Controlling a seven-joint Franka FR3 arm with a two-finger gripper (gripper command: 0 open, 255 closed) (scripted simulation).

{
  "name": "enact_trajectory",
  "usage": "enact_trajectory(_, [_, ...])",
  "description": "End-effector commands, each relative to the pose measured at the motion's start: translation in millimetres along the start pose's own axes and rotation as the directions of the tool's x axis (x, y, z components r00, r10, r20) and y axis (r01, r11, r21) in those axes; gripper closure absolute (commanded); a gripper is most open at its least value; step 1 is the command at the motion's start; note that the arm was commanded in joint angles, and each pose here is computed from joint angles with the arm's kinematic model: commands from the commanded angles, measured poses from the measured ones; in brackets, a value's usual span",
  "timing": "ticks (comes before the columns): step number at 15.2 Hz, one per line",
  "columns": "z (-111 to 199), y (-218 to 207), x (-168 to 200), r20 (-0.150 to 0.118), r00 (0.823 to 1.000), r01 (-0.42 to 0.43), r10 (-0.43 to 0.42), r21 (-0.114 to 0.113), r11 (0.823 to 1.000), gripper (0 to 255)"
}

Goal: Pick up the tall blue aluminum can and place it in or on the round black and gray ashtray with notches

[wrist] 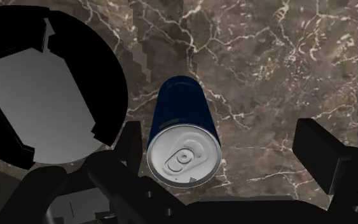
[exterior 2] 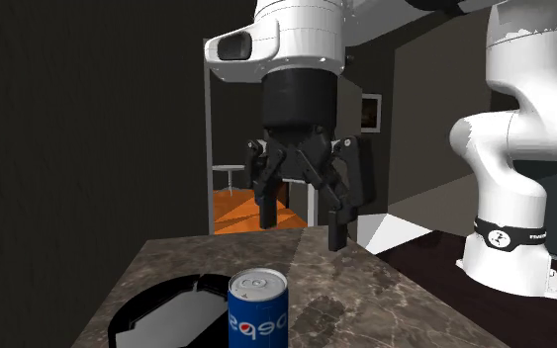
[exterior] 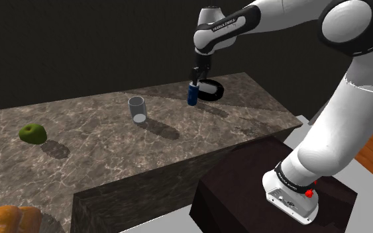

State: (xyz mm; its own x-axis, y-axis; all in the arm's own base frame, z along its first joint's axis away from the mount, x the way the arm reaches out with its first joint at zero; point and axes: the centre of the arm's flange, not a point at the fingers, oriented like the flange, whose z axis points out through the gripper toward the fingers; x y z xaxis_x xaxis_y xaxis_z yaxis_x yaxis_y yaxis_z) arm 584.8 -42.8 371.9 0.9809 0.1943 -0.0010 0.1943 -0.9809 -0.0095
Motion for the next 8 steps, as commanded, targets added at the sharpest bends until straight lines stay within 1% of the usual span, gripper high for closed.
enact_trajectory(1, [18, 11, 19, -0.002, 1.000, 0.001, -0.001, -0.005, 1.000, 0])
enact_trajectory(3, [27, 17, 31, -0.003, 1.000, 0.002, -0.002, -0.009, 1.000, 0])
enact_trajectory(8, [53, 17, 31, -0.003, 1.000, 0.002, -0.002, -0.009, 1.000, 0])
